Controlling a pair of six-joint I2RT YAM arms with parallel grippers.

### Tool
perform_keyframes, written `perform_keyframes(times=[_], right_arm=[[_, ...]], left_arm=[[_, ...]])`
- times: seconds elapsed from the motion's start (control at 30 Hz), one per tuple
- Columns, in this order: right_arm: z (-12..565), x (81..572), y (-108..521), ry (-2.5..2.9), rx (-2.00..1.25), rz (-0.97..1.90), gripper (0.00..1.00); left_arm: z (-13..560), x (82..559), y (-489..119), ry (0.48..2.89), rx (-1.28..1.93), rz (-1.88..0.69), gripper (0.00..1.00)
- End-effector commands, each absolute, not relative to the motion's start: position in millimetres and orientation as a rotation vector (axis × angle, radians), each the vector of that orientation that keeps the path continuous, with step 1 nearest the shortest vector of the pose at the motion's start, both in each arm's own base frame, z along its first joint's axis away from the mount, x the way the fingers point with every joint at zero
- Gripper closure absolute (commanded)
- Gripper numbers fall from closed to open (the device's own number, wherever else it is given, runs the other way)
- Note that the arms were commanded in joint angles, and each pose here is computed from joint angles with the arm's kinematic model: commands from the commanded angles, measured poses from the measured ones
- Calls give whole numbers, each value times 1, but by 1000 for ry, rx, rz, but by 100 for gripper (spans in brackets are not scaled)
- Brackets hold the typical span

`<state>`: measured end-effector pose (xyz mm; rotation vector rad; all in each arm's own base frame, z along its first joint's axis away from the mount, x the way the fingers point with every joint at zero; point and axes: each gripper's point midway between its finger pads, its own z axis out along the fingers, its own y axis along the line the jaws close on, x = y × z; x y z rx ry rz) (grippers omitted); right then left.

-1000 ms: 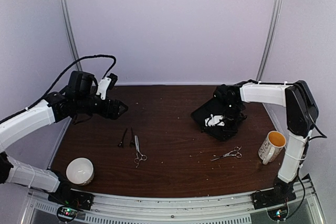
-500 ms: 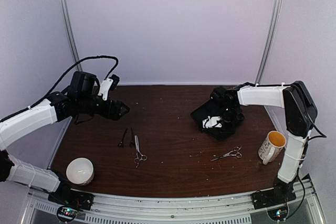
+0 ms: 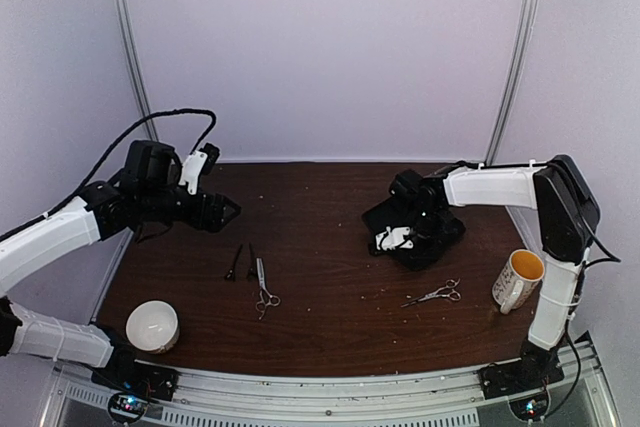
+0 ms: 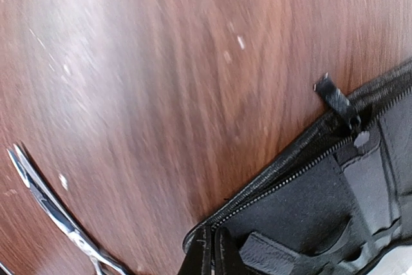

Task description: Sort the hair-cutting tools

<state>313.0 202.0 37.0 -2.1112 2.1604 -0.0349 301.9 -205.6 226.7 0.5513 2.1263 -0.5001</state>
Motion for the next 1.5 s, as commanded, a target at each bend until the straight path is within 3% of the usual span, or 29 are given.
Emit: perform_keyframes(times=[0.0, 0.47, 0.67, 0.73, 0.8, 0.87, 1.0, 1.17, 1.23, 1.37, 1.47], right_arm=[[49, 309, 246, 2086, -2097, 70, 100], [62, 227, 381, 1948, -2113, 436, 100], [78, 220, 427, 1919, -2032, 541, 100], [90, 221, 434, 1919, -2008, 577, 92], [100, 218, 429, 1902, -2027, 593, 75], [109, 216, 413, 1867, -2052, 601, 66], [115, 232, 367, 1880, -2039, 561, 62], [90, 245, 317, 1859, -2152, 287, 58], [79, 249, 307, 1846, -2165, 206, 50], [65, 253, 304, 1852, -2164, 161, 48], [59, 257, 308, 1859, -2131, 160, 48]], left_arm=[[233, 302, -203, 2088, 536, -488, 15], [233, 293, -185, 2100, 475, -429, 14], [232, 294, -182, 2110, 445, -428, 14], [231, 295, -182, 2122, 432, -427, 14], [226, 296, -181, 2148, 419, -419, 14], [220, 297, -181, 2171, 414, -415, 15], [201, 301, -182, 2243, 404, -390, 17], [171, 304, -184, 2397, 356, -370, 20], [157, 302, -187, 2455, 353, -369, 20], [131, 295, -198, 2568, 378, -366, 30], [121, 286, -206, 2609, 386, -356, 32]])
